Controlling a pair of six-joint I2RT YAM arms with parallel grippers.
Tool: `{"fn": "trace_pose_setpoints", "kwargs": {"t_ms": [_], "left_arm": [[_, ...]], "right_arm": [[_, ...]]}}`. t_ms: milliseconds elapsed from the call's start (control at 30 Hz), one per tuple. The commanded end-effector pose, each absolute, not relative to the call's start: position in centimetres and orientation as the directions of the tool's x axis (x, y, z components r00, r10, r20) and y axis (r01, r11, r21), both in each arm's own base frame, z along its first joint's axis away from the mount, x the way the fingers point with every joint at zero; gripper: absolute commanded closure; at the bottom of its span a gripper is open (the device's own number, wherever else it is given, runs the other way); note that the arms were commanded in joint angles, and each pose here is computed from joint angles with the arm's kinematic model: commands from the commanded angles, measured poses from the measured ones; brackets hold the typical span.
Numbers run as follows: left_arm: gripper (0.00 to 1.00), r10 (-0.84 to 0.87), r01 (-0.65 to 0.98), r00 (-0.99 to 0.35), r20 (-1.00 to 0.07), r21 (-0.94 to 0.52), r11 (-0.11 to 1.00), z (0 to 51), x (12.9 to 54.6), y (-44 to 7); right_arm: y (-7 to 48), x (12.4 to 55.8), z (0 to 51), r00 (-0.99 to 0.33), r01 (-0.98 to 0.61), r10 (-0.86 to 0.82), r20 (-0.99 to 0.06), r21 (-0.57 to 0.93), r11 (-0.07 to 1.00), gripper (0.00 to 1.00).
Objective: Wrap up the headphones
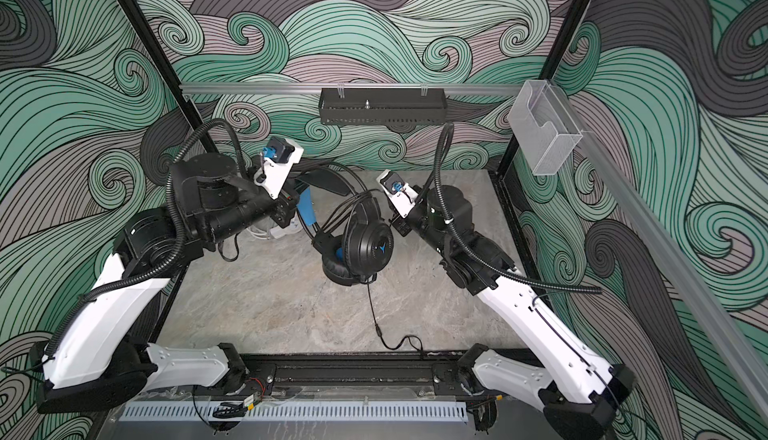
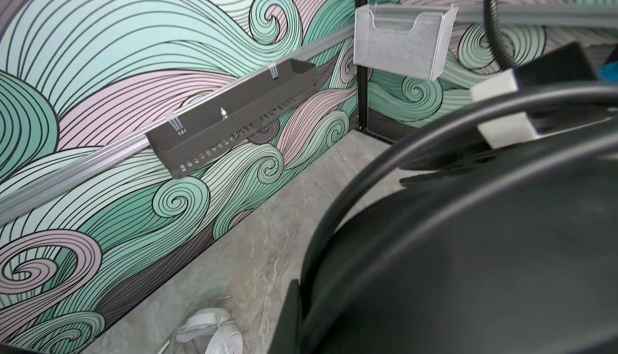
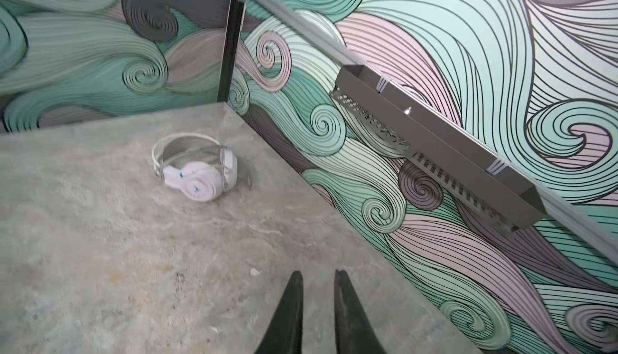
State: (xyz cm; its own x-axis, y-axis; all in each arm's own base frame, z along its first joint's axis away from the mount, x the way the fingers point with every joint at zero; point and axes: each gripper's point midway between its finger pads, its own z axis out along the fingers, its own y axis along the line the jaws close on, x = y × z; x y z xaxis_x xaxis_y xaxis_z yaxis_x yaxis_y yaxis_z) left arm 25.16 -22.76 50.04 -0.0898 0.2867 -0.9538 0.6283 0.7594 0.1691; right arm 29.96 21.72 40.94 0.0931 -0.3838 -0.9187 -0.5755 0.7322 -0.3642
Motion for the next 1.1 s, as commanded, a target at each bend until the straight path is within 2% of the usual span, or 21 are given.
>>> {"fn": "trace_pose_setpoints", "kwargs": {"t_ms": [0,100,333,633,1067], "left_arm": [[1.00,0.128,0.673,-0.072,-0.989,0.047,0.739,54.3,23.5,-23.1],[1.00,0.074,0.690,-0.060,-0.995,0.013,0.724,56.1,23.0,-23.2],[1.00,-0.080,0.724,-0.059,-0.995,-0.098,0.683,60.0,22.3,-23.7],[1.00,-0.373,0.626,-0.078,-0.925,-0.336,0.703,63.5,24.0,-21.9],[1.00,-0.566,0.495,-0.029,-0.824,-0.504,0.708,65.6,25.6,-18.7]], "right_arm": [[21.7,29.8,44.1,0.114,-0.608,-0.145,-0.983,-0.184,0.772,0.80],[21.8,30.0,44.3,0.088,-0.631,-0.054,-0.995,-0.098,0.770,0.79],[22.7,30.2,43.2,0.028,-0.675,0.029,-0.999,0.002,0.738,0.80],[23.3,30.4,39.6,-0.053,-0.690,0.030,-0.998,0.059,0.721,0.84],[23.9,29.6,35.9,-0.149,-0.720,0.016,-0.989,0.120,0.683,0.94]]}}
